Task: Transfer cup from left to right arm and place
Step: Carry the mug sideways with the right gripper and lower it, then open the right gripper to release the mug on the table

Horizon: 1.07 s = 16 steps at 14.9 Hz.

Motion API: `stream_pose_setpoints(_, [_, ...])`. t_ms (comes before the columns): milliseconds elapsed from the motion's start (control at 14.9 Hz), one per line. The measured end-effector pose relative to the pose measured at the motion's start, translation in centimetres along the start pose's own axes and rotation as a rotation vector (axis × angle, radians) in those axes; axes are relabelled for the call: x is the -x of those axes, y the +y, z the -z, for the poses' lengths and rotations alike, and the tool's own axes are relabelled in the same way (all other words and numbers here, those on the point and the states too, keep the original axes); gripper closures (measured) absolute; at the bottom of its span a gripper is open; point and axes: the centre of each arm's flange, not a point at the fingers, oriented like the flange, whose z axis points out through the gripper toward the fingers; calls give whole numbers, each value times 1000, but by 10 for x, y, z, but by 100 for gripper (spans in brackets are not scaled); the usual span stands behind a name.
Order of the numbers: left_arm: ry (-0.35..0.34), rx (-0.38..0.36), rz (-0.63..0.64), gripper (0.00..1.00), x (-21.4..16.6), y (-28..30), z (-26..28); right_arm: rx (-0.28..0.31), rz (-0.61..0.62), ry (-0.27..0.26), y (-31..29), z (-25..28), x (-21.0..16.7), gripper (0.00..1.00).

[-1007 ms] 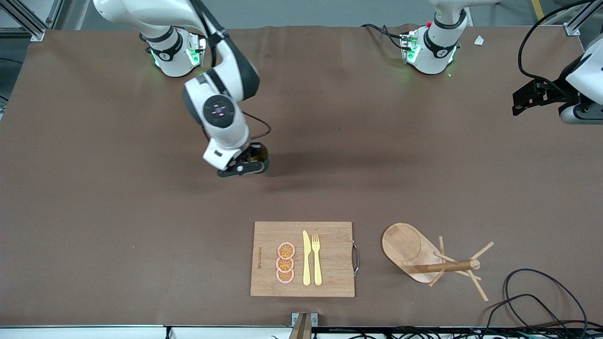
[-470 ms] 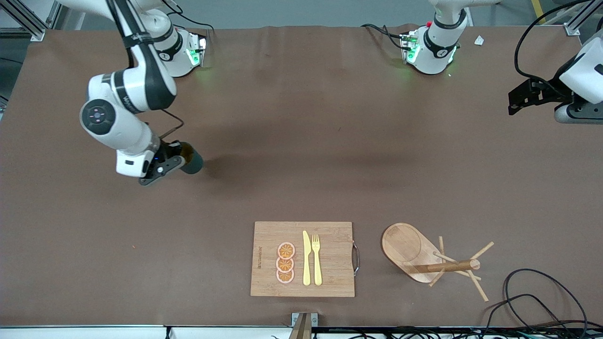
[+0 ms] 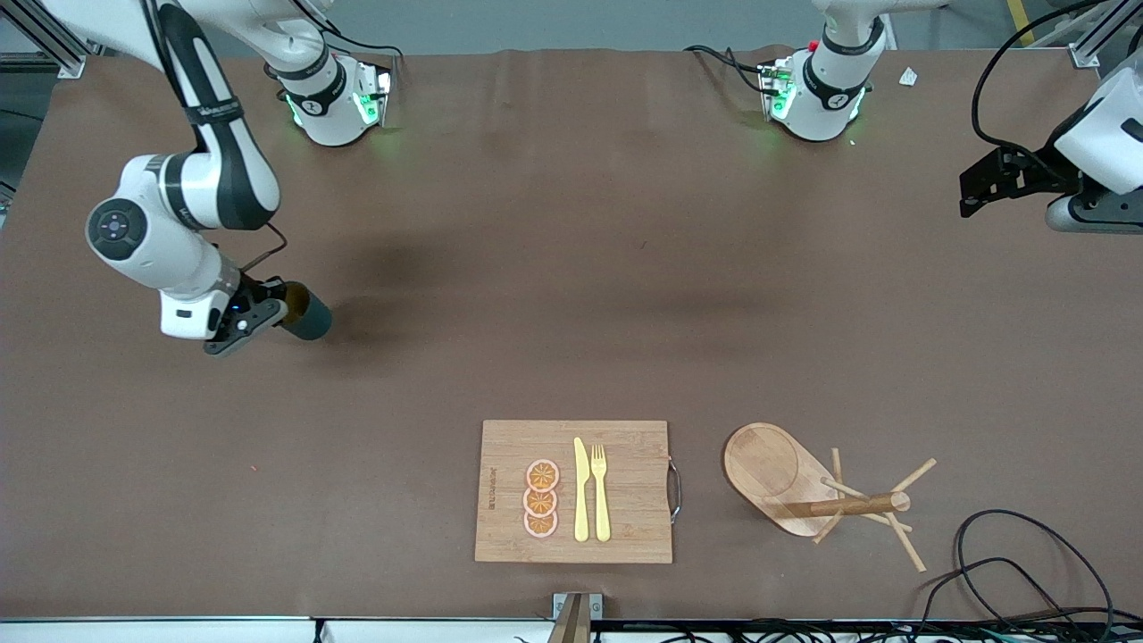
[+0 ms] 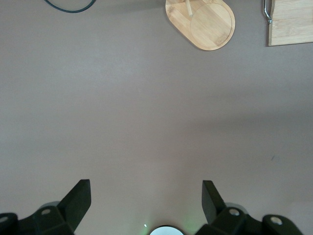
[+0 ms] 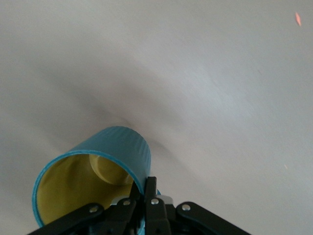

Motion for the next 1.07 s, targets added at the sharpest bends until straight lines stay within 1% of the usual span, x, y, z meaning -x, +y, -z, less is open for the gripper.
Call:
stream_pose_setpoints(201, [0,0,-1,0,0,0,0,3,-8,-3,22,-1,19,96])
stream_pose_setpoints(403, [1,0,-1,0,0,1,0,6,-25,1,35,-8,30,96])
stream_pose_setpoints(671, [2,0,-7,0,0,4,1,4,-33,-7,45,-29,37,96])
stream_pose_setpoints(873, [3,-1,-13,0,0,7,1,5,-32,-7,45,-34,37,96])
stream_pose_setpoints(940, [3,-1,-12,0,0,7,1,5,-31,-7,45,-34,37,91])
stream_pose_setpoints(1007, [3,-1,-12,0,0,7,1,5,-31,-7,45,-34,37,91])
stream_pose_setpoints(1074, [3,-1,-12,0,0,6,1,5,-31,-7,45,-34,36,87])
